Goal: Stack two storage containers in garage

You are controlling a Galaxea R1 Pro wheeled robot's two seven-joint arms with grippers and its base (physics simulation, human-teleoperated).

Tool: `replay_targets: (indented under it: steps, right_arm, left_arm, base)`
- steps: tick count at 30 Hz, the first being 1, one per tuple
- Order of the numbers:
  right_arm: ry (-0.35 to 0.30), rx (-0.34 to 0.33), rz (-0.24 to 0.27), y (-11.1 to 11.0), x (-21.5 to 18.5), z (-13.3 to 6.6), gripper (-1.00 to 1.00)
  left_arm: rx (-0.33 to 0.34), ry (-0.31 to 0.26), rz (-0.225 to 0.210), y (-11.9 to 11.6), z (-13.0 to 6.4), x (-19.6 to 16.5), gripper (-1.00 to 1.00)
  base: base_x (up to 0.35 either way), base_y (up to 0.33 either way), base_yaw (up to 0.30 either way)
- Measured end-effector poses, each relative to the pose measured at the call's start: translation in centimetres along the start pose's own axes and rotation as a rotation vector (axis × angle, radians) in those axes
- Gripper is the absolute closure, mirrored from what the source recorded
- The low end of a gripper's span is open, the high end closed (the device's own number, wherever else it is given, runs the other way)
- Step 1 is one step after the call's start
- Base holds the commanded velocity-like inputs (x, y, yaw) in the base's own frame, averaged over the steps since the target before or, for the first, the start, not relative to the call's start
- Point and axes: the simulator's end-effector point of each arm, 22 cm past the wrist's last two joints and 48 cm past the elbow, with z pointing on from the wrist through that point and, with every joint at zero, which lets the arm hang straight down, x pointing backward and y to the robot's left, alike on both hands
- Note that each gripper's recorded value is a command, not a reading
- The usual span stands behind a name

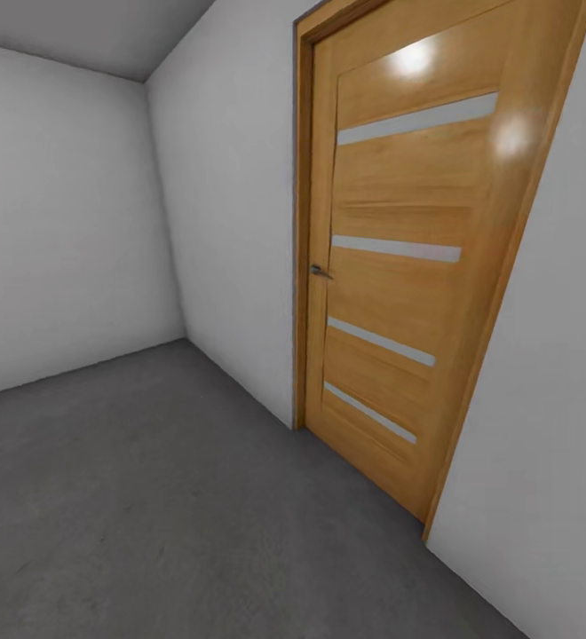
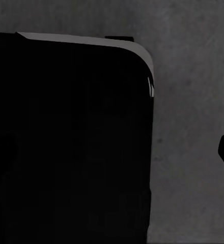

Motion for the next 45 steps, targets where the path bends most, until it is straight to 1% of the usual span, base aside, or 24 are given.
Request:
replay_targets:
  steps: [19, 45]
  right_arm:
    - [-0.002, -0.001, -0.001, 0.09, -0.05, 0.0, -1.0]
    - [-0.002, 0.0, 0.004, 0.13, -0.05, 0.0, -1.0]
  left_arm:
    - [0.0, -0.001, 0.0, 0.0, 0.0, -0.04, -1.0]
    - [0.0, -0.001, 0.0, -0.01, 0.0, -0.04, -1.0]
  base:
    - [0.312, 0.19, -0.014]
    - [0.312, 0.19, -0.271]
